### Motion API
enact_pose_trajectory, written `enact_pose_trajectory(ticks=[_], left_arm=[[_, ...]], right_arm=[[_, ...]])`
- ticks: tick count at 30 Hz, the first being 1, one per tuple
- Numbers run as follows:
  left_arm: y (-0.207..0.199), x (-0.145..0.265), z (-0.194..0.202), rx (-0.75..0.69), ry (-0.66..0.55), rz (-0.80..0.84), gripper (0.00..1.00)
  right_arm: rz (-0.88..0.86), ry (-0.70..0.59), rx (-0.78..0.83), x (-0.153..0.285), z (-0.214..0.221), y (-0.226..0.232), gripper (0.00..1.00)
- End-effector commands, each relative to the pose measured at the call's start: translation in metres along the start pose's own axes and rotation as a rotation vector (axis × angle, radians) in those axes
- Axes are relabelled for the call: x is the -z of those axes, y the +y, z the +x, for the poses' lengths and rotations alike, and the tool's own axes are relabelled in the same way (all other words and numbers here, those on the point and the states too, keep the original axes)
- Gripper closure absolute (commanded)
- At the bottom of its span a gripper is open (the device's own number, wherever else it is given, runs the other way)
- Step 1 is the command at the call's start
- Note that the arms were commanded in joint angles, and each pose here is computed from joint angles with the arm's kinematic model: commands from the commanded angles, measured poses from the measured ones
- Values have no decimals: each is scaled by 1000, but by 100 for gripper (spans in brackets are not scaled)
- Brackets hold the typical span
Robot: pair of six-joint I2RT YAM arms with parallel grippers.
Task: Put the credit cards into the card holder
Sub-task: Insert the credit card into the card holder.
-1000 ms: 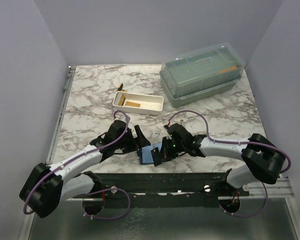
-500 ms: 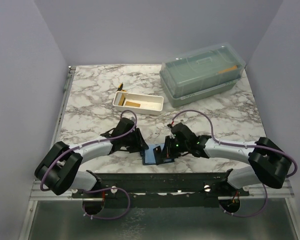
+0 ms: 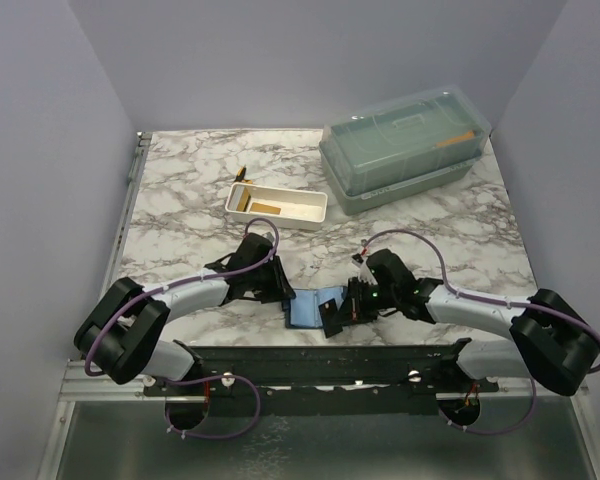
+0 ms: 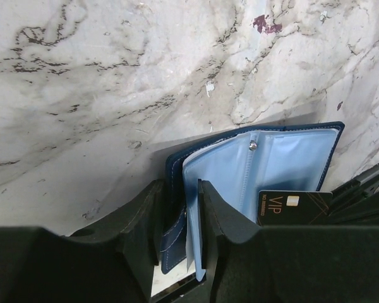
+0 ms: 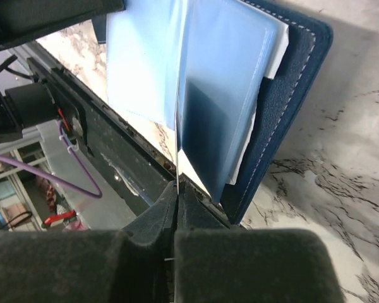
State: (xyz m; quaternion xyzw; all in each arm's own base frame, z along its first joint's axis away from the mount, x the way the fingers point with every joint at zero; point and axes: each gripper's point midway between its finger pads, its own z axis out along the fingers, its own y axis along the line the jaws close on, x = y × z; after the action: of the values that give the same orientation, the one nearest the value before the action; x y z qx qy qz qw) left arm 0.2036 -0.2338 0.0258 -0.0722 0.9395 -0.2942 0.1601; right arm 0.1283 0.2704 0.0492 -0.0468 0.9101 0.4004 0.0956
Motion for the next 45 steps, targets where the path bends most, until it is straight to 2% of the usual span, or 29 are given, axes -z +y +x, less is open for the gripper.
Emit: enact_pose_trajectory(ticks=[1, 15, 30, 45], left_arm=[[32, -1, 6, -24, 0, -131, 68], [25, 9, 3, -45, -37, -86, 69], [16, 12, 1, -75, -48, -44, 73], [12, 13, 2, -78, -43, -23, 76]], right_arm=[[-101, 34, 27, -2, 3, 16, 100], [-121, 87, -37, -19, -4, 13, 100], [-180, 70, 4, -11, -13, 25, 100], [-159, 120, -31, -33, -16, 13, 100]])
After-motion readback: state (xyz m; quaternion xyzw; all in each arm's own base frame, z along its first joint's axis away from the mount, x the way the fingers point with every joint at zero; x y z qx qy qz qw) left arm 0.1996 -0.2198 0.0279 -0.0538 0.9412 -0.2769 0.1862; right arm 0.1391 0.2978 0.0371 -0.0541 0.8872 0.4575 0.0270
